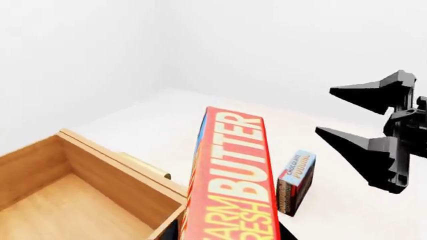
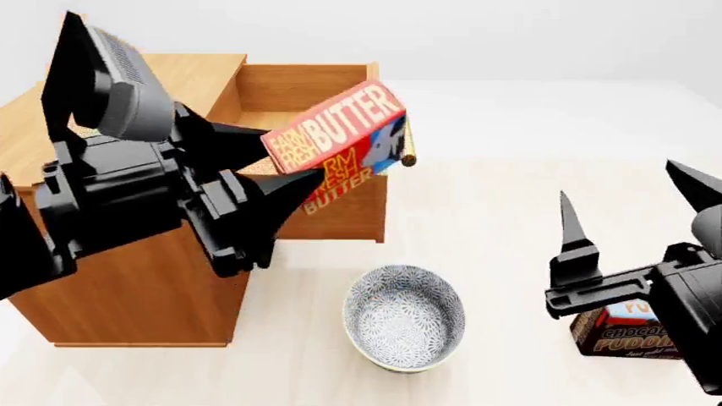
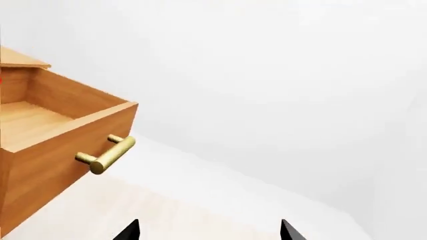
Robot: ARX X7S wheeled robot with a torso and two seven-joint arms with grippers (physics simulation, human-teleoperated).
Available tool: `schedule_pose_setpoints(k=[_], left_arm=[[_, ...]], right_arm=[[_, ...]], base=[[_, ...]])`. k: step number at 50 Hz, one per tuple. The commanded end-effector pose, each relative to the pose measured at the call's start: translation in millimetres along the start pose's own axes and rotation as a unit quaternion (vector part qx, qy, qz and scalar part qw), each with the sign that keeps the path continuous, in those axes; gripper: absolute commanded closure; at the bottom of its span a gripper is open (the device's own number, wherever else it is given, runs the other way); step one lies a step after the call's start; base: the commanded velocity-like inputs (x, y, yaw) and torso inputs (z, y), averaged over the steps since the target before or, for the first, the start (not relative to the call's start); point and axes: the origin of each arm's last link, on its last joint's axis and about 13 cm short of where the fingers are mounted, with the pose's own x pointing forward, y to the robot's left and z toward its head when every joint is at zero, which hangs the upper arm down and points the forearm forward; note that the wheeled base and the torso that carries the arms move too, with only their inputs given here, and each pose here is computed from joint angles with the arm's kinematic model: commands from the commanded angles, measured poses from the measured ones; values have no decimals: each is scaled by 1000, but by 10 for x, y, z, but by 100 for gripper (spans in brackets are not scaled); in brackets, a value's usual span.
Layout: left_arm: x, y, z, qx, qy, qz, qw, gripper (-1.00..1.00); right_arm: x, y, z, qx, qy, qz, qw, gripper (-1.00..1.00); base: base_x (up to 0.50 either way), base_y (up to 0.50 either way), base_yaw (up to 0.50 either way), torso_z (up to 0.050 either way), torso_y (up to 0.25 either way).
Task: Put the butter at the back in the top drawer of the cabinet and close it.
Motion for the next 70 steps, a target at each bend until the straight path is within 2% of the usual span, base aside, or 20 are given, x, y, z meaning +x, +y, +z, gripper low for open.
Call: schedule_pose_setpoints(k=[1, 8, 22, 29, 39, 54, 70], left_arm=[[131, 74, 605, -1, -53, 71, 996, 100], [384, 250, 899, -2, -45, 105, 993, 100], [851, 744, 1154, -30, -2, 175, 984, 100], [1005, 904, 1156, -36, 11, 203, 978, 100], [1245, 1133, 935, -52, 37, 224, 972, 100], [1333, 1186, 627, -74, 60, 236, 967, 100], [1430, 1179, 385, -98, 76, 232, 965, 100]], right_arm=[[-382, 192, -218, 91, -70, -58, 992, -100], [-463, 218, -348, 102, -75, -64, 990, -100], [-556, 256, -427, 84, -87, -77, 990, -100], [-564, 244, -478, 83, -85, -79, 990, -100], [-547, 238, -461, 88, -89, -86, 988, -100], [-309, 106, -357, 96, -71, -63, 991, -100], [-290, 92, -356, 92, -72, -68, 991, -100]], base=[[0, 0, 0, 0, 0], [0, 0, 0, 1, 1], [0, 0, 0, 0, 1], [0, 0, 0, 0, 1], [0, 0, 0, 1, 1], [0, 0, 0, 0, 1], [0, 0, 0, 1, 1]])
